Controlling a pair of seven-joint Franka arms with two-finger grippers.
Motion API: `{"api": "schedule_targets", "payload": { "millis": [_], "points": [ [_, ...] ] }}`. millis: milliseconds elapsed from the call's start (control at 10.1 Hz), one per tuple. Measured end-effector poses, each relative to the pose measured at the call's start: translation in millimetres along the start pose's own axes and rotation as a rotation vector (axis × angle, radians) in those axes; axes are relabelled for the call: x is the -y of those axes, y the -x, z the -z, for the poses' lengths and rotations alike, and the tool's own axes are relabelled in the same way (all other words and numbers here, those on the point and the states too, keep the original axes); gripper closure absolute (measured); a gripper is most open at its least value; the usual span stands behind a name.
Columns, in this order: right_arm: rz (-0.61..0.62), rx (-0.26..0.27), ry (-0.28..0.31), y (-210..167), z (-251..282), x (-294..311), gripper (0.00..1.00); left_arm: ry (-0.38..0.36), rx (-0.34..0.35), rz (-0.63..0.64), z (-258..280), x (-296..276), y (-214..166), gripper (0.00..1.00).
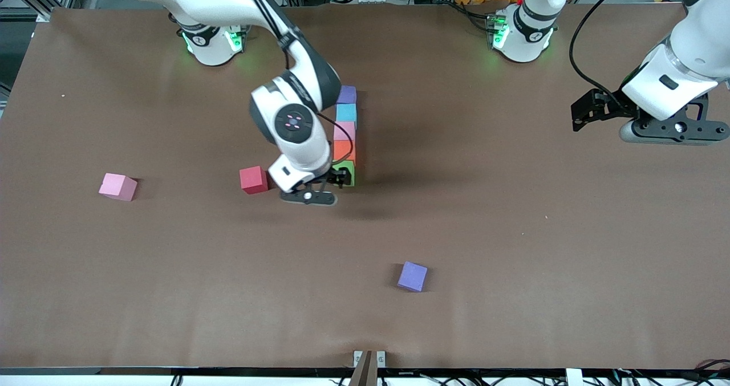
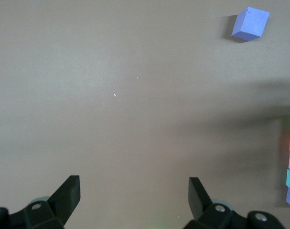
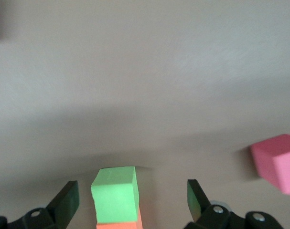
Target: Arrange blocks into number 1
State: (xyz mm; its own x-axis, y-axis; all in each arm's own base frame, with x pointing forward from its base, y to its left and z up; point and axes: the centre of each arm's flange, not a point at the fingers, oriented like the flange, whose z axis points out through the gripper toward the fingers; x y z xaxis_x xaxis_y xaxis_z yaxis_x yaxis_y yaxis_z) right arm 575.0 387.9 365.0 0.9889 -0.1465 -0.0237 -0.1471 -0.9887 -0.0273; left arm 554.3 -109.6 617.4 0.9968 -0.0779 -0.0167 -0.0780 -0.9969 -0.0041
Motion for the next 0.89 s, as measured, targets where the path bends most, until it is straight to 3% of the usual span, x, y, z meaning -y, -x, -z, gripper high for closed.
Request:
{"api": "schedule_targets", "payload": {
  "millis": [297,495,891],
  "points": [
    [-0.077,-0.041,-0.041,-41.7,81.5,-58.4,0.00,0.000,0.000,-0.003,0.0,-1.8,0.2,0.00],
    [-0.129,-0.040,-0.043,-65.3,119.4,-119.3,0.00,0.000,0.000,-0.003,0.0,-1.8,0.2,0.00],
    [-0.009,-0.052,-0.044,-89.7,204.2,-298.2,0.00,0.000,0.000,-0.006,0.1,-3.3,0.4,0.00]
  ]
}}
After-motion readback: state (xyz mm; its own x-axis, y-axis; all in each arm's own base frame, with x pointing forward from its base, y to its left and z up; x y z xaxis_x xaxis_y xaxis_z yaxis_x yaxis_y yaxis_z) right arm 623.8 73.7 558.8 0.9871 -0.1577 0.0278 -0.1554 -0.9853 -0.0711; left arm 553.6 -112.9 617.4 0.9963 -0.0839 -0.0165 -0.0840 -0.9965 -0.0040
